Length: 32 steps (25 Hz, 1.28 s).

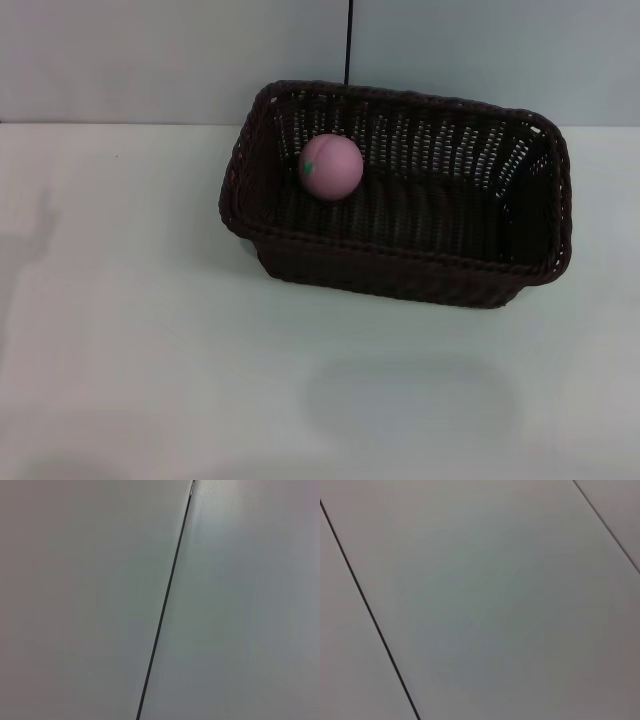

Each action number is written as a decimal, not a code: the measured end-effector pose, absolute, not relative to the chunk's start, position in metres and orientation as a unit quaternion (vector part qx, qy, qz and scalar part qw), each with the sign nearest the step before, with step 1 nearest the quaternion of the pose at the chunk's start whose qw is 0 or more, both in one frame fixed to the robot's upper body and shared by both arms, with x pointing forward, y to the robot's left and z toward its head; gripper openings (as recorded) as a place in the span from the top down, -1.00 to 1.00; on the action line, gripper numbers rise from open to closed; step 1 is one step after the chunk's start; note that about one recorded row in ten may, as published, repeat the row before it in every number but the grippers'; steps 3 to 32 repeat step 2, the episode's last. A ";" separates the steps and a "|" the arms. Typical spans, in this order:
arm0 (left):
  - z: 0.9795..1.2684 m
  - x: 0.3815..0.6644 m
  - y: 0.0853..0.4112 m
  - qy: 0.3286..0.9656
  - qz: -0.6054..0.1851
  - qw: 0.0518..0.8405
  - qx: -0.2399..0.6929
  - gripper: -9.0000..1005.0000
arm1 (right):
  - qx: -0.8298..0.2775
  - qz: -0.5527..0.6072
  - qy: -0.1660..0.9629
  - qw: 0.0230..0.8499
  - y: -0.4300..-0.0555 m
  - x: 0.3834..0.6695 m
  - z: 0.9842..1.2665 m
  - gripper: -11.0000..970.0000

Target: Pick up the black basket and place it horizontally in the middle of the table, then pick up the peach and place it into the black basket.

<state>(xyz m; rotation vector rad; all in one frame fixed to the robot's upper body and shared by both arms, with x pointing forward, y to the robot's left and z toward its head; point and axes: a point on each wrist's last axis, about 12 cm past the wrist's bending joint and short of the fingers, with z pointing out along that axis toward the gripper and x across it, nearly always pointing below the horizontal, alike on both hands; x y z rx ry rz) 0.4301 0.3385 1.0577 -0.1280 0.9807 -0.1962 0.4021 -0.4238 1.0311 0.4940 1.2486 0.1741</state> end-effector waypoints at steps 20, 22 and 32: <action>1.058 0.432 0.338 0.470 -0.095 0.876 -0.061 -0.63 | 0.230 0.079 0.578 0.779 -0.424 0.402 1.031 -0.37; 1.058 0.432 0.338 0.470 -0.095 0.876 -0.061 -0.63 | 0.230 0.079 0.578 0.779 -0.424 0.402 1.031 -0.37; 1.058 0.432 0.338 0.470 -0.095 0.876 -0.061 -0.63 | 0.230 0.079 0.578 0.779 -0.424 0.402 1.031 -0.37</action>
